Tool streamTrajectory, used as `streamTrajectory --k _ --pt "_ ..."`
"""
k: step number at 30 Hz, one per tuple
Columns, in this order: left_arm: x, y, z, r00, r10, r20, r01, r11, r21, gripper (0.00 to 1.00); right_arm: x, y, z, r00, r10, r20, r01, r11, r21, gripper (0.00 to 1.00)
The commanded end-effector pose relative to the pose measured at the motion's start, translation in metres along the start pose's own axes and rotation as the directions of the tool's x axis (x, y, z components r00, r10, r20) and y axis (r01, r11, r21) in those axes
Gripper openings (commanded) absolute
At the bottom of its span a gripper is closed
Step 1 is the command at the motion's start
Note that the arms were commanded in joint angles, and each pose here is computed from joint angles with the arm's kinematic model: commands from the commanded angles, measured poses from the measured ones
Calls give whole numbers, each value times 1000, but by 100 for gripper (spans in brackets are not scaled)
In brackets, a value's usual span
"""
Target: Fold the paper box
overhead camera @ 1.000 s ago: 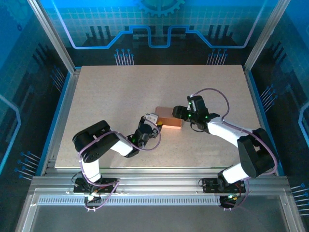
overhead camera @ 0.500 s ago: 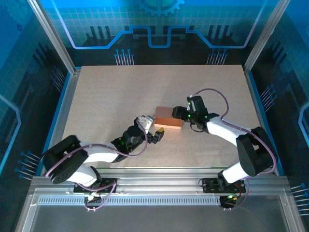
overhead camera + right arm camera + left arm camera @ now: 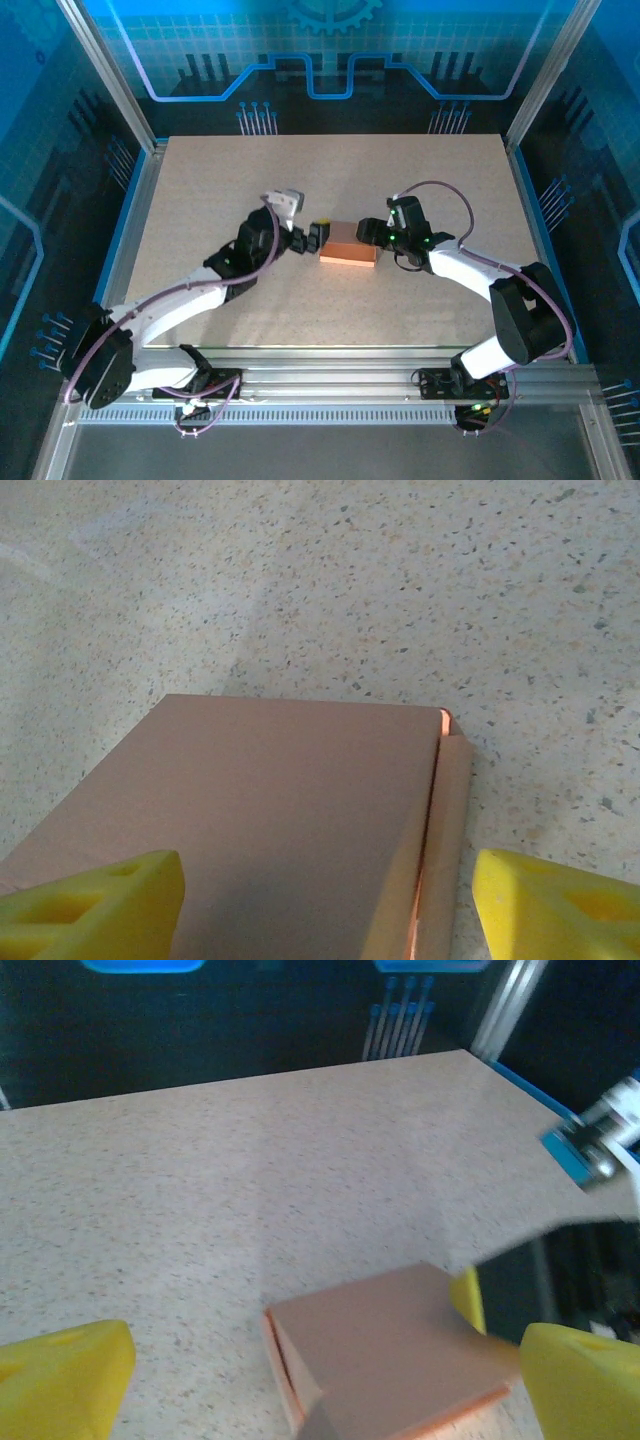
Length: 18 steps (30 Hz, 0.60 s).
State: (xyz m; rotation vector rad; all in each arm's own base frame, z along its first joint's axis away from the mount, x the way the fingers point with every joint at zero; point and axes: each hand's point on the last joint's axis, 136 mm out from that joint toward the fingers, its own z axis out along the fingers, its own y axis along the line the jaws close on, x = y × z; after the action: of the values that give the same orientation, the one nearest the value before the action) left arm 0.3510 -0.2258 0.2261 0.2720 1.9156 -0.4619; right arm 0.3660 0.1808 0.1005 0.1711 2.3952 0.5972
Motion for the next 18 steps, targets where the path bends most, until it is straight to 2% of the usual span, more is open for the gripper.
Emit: streamTrajectory --k 1,4,9,13,14,18 --pt "34 7 15 968 -105 -229 103 994 -24 99 -3 -1 1 1000 -31 -2 31 999 -11 77" --pt "46 12 34 926 -175 -336 165 985 -60 99 -5 -2 0 999 -39 3 39 999 -5 78" --pt "70 9 63 851 -209 -482 198 977 -75 99 -8 0 1 997 -75 2 75 997 -25 79" --pt "83 8 74 844 -202 -496 195 978 -67 99 -7 -3 1 993 -115 2 115 993 -39 90" --pt "86 10 76 844 -199 -498 188 980 -72 99 -7 -4 2 993 -116 -1 115 993 -35 95" --pt "107 18 78 820 -202 -536 174 979 -103 99 -4 -4 5 994 -108 -23 107 993 -39 100"
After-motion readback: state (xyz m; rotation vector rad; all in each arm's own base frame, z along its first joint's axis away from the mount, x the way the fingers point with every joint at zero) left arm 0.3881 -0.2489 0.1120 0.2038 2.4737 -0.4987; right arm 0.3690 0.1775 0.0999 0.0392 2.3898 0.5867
